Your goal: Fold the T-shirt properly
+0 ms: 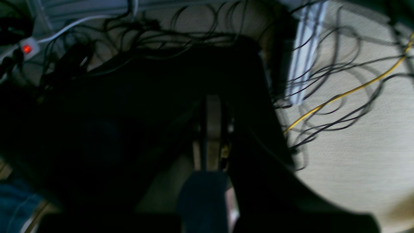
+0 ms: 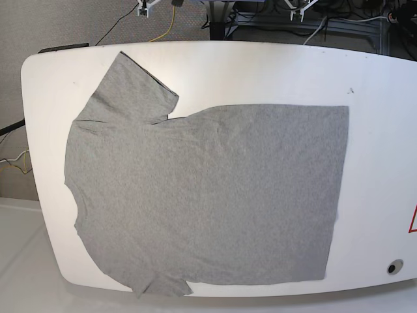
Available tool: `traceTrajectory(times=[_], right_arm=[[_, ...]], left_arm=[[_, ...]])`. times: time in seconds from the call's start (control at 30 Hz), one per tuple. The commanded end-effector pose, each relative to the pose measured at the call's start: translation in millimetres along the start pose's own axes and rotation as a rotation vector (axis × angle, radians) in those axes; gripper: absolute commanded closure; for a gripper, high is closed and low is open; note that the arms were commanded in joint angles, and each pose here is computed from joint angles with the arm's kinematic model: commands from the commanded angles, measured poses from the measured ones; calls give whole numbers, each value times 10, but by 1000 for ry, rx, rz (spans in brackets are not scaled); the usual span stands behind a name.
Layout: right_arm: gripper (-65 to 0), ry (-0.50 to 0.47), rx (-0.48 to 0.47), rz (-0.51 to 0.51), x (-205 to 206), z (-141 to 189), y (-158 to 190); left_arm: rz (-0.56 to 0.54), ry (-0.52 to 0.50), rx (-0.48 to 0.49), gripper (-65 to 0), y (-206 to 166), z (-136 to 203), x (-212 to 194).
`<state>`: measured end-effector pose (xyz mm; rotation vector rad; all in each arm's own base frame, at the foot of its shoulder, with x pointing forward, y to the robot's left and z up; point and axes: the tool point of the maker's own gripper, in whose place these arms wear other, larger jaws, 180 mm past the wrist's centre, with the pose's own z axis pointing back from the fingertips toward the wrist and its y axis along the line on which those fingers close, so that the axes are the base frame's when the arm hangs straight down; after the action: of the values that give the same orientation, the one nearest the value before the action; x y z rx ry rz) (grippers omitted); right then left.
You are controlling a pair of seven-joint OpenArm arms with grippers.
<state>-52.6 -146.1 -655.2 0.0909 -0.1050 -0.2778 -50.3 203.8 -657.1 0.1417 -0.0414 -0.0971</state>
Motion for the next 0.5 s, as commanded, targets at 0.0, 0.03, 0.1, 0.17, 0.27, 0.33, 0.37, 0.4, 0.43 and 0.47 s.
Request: traceTrajectory(times=[0.0, 0.03, 0.1, 0.17, 0.27, 0.33, 0.37, 0.4, 0.43, 0.47], right_arm=[[-7, -9, -9, 9, -30, 42, -106], [-7, -15, -8, 14, -22, 52, -116], [-6, -33, -7, 26, 7, 86, -152], [-5, -49, -6, 38, 37, 125, -186], [-5, -63, -3, 49, 45, 160, -199], [-5, -71, -1, 53, 40, 183, -205], [-5, -73, 0, 56, 44, 190, -206], [-5, -75, 1, 59, 48, 197, -207], [-5, -90, 4, 59, 88, 206, -192], [-6, -105, 7, 60, 129, 217, -178]], left_arm=[[-2, -1, 16, 0, 87, 15, -80], [-3, -4, 17, 0, 100, 20, -91], [-10, -32, 20, 0, 127, 36, -80], [-18, -60, 23, -1, 150, 59, -65], [-24, -78, 28, -1, 183, 84, -74], [-29, -90, 30, 0, 201, 102, -76], [-31, -96, 30, -1, 208, 111, -78], [-33, -101, 31, -2, 214, 121, -81], [-35, -111, 31, -3, 215, 127, -62], [-38, -121, 31, -4, 216, 135, -43]])
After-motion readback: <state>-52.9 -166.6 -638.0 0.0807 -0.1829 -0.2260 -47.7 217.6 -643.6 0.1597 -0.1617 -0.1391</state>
